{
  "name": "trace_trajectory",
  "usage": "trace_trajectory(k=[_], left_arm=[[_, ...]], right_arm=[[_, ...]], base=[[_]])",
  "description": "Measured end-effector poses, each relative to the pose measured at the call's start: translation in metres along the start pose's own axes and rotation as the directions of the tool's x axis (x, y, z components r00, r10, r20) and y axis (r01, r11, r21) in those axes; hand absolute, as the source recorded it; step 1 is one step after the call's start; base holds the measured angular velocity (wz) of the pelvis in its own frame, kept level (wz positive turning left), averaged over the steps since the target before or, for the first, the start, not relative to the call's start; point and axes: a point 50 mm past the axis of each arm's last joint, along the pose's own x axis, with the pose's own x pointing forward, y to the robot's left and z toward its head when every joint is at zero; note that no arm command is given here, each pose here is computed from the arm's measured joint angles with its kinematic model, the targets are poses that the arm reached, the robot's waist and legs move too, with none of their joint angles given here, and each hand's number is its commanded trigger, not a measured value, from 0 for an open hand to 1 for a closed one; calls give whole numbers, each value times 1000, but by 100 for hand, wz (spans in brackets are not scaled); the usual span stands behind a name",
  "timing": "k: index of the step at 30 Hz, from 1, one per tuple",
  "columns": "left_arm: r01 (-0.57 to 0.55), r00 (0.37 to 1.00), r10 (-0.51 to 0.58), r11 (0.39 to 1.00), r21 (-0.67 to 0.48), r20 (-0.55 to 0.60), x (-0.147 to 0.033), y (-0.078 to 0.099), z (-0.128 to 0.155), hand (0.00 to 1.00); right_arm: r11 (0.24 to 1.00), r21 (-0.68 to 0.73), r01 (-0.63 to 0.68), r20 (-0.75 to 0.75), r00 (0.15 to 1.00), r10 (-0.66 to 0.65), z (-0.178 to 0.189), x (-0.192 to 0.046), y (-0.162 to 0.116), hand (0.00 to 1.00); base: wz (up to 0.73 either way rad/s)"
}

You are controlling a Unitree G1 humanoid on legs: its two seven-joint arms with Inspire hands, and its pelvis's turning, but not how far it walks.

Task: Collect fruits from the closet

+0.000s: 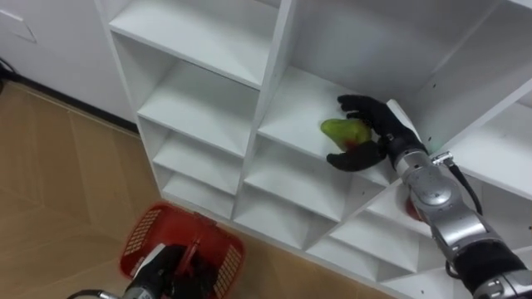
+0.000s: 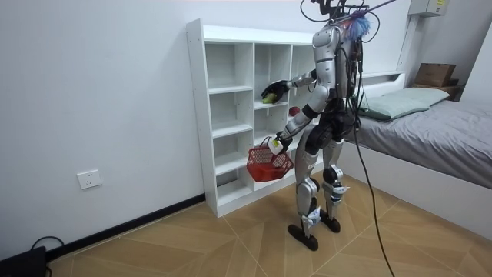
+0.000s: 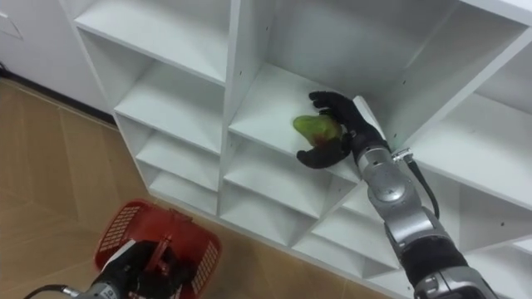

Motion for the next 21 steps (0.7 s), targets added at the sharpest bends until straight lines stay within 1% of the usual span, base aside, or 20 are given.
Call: trace_trajectory(k=[21], left_arm=[[-9,1000,8,1000,-7,-17,1,2,-2,100]], right_arm=[[1000,14,-15,-31,999,15,-7,-1,6,100]], base=[[0]])
